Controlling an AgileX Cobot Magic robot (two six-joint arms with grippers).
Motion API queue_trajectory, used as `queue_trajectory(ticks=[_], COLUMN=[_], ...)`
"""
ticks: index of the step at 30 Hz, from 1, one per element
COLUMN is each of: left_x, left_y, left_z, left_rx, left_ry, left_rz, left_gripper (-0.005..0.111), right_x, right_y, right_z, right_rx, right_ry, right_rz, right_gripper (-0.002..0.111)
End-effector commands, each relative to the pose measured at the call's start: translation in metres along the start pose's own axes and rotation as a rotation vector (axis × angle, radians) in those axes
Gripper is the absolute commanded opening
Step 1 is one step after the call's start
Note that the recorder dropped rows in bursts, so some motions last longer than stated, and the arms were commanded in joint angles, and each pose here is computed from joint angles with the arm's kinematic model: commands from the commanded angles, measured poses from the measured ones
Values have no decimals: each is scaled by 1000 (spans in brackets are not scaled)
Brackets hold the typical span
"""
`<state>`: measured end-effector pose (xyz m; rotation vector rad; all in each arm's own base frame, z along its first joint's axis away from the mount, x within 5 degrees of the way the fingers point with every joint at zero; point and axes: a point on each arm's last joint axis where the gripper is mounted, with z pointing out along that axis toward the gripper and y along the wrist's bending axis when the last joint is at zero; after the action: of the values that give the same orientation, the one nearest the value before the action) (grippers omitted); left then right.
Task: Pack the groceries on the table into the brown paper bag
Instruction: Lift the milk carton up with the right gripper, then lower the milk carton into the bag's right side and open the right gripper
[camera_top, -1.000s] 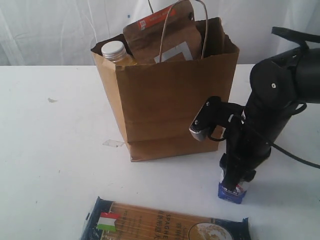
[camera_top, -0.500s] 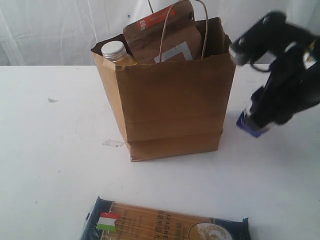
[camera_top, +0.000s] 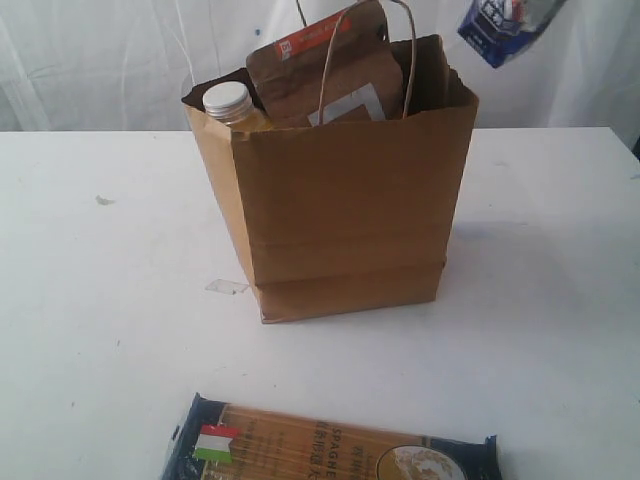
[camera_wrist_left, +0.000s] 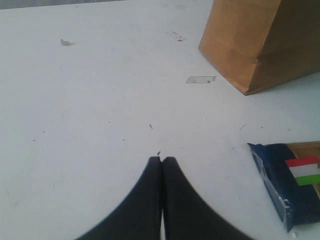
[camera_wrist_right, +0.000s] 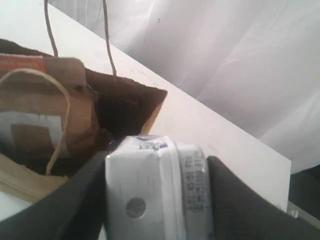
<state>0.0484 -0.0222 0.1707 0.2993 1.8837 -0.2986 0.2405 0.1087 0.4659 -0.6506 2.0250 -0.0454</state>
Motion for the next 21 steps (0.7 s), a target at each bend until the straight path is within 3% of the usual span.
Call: queue_trajectory(ticks=[1, 11, 21], left_x=[1, 1, 1], left_y=[0, 0, 0], left_z=[0, 0, 0], left_rx=[-2, -2, -2], left_ry=[-3, -3, -3], left_rz=[-15, -15, -15], left_gripper=[0, 0, 0], right_x=[-13, -22, -18], right_y=[-1, 17, 19], right_z=[20, 55, 62], right_rx=[-8, -77, -86], right_ry=[2, 42, 85], right_rz=[2, -47, -47], right_gripper=[0, 0, 0])
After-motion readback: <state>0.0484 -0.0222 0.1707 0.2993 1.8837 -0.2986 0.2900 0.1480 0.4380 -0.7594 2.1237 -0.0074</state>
